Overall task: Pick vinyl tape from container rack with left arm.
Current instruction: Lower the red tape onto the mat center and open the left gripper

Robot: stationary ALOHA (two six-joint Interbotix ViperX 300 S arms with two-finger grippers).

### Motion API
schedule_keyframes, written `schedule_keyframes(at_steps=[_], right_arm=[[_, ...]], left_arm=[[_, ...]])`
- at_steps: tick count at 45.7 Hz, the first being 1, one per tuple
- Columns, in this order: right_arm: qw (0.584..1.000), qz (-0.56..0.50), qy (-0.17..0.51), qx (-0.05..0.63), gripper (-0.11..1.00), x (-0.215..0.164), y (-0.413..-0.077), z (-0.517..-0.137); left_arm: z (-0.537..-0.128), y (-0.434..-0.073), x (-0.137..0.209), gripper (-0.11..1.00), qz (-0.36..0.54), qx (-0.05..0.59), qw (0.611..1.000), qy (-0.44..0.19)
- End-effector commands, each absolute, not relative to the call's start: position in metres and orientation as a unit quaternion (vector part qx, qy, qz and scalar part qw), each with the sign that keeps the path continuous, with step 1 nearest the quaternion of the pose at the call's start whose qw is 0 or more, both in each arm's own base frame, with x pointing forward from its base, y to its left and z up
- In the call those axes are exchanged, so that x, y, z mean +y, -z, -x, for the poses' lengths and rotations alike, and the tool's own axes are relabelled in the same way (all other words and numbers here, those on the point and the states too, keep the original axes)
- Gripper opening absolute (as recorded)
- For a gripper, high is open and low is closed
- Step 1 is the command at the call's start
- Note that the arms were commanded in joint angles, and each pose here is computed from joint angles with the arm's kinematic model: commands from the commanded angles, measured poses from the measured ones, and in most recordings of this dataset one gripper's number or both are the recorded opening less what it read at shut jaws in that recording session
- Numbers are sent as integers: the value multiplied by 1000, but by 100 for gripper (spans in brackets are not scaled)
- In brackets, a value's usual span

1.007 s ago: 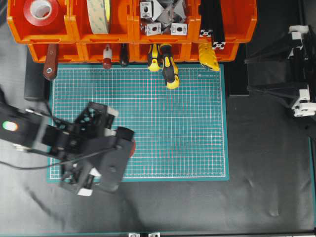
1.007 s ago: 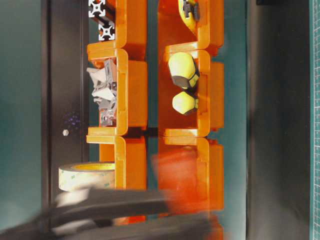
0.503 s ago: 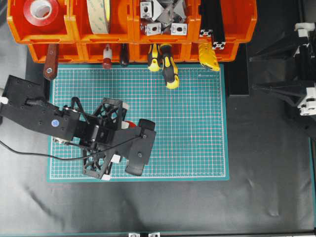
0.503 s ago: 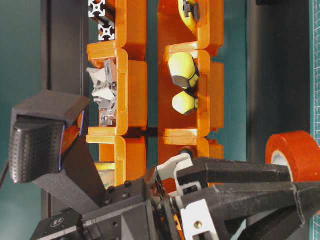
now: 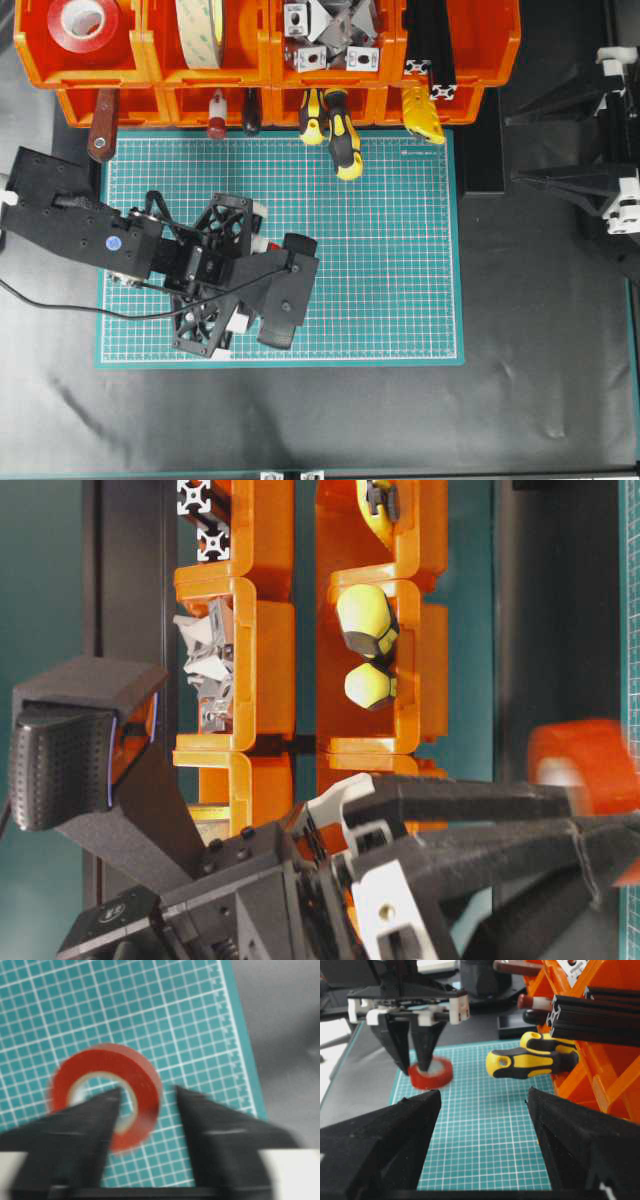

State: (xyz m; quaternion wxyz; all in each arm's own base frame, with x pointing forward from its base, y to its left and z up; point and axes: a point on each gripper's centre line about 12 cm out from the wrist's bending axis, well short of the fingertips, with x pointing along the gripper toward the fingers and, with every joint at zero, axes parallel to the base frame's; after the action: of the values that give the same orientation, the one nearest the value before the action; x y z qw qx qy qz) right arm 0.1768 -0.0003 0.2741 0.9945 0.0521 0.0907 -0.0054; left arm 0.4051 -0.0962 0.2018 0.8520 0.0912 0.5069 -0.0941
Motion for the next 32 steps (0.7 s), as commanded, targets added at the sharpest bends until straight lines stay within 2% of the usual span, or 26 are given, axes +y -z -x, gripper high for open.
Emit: schedule_keyframes(at_steps=[1,6,9,32], right_arm=[[996,-51,5,77,70,0,-286,-179],[996,-52,4,77,70,0,-287,-179],[996,-51,3,76,70,0,-287,-179],[996,-51,2,76,70,0,-287,-179]], left_arm=[[-410,-216,-95,53,-88,488,863,92],[-410,-217,-94,82,-86,487,864,91],[-411,-217,-93,90,-82,487,865,88],[-411,-218,-93,91,-73,488,866,83]])
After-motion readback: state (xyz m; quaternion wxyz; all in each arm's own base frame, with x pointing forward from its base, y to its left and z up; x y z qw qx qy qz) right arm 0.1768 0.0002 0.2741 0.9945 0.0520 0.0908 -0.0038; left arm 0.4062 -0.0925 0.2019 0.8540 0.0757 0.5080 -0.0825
